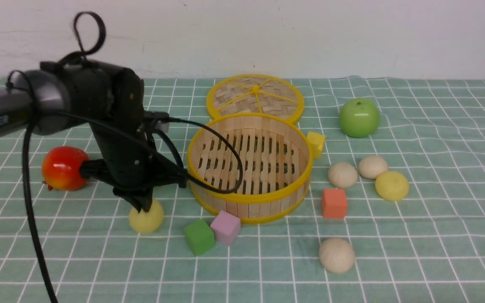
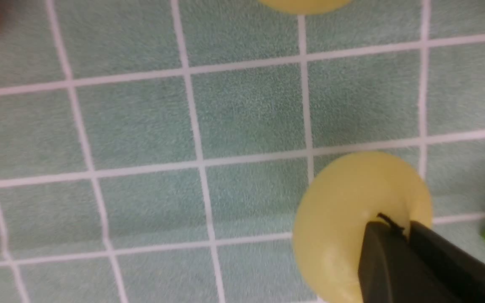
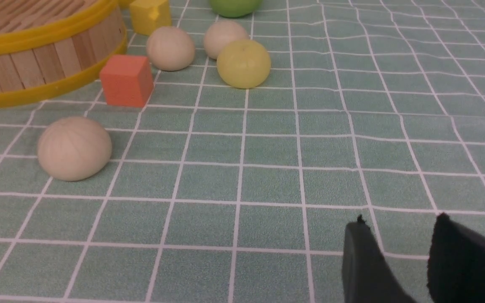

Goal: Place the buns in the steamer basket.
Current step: Use the left arm to put the steamed stuffed bun into the steamer

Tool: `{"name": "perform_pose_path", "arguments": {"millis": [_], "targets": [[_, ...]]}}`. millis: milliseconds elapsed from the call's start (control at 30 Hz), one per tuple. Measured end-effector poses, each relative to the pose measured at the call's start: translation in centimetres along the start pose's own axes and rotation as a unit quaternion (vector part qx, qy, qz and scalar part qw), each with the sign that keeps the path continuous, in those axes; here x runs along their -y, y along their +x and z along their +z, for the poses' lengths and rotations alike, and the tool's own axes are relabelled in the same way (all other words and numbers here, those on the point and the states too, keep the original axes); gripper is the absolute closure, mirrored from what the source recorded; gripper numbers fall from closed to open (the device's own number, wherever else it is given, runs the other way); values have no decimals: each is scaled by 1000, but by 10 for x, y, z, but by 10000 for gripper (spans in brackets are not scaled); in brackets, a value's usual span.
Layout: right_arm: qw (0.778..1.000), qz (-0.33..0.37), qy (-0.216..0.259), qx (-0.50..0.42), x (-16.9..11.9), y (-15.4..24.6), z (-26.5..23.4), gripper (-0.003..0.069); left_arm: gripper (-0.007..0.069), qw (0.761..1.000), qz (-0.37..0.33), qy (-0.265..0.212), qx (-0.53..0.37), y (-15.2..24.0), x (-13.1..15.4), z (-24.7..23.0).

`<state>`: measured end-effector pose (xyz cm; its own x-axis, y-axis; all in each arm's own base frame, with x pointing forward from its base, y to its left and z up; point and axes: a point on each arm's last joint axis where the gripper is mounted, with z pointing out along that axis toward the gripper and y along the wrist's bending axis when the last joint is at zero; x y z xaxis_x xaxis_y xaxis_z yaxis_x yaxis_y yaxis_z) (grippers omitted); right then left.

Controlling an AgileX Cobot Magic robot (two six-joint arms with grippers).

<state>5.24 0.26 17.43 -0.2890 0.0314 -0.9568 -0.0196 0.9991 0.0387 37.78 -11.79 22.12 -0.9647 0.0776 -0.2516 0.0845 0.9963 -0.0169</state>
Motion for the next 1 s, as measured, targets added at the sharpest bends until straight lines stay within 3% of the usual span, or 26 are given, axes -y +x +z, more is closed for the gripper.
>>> {"name": "perform_pose_path", "arguments": {"millis": [233,467,667,1000], "targets": [[1000,0,0,0,0,0,0,419,638,999,0,18,46,-8,1,-47],[1000,0,0,0,0,0,0,419,638,986,35,99,133,-49,42,-93],[1000,0,0,0,0,0,0,419,638,988,67,97,96,-69,86,-51],[1000,0,0,0,0,0,0,419,627,993,60,77,63,-79,96,2]]}}
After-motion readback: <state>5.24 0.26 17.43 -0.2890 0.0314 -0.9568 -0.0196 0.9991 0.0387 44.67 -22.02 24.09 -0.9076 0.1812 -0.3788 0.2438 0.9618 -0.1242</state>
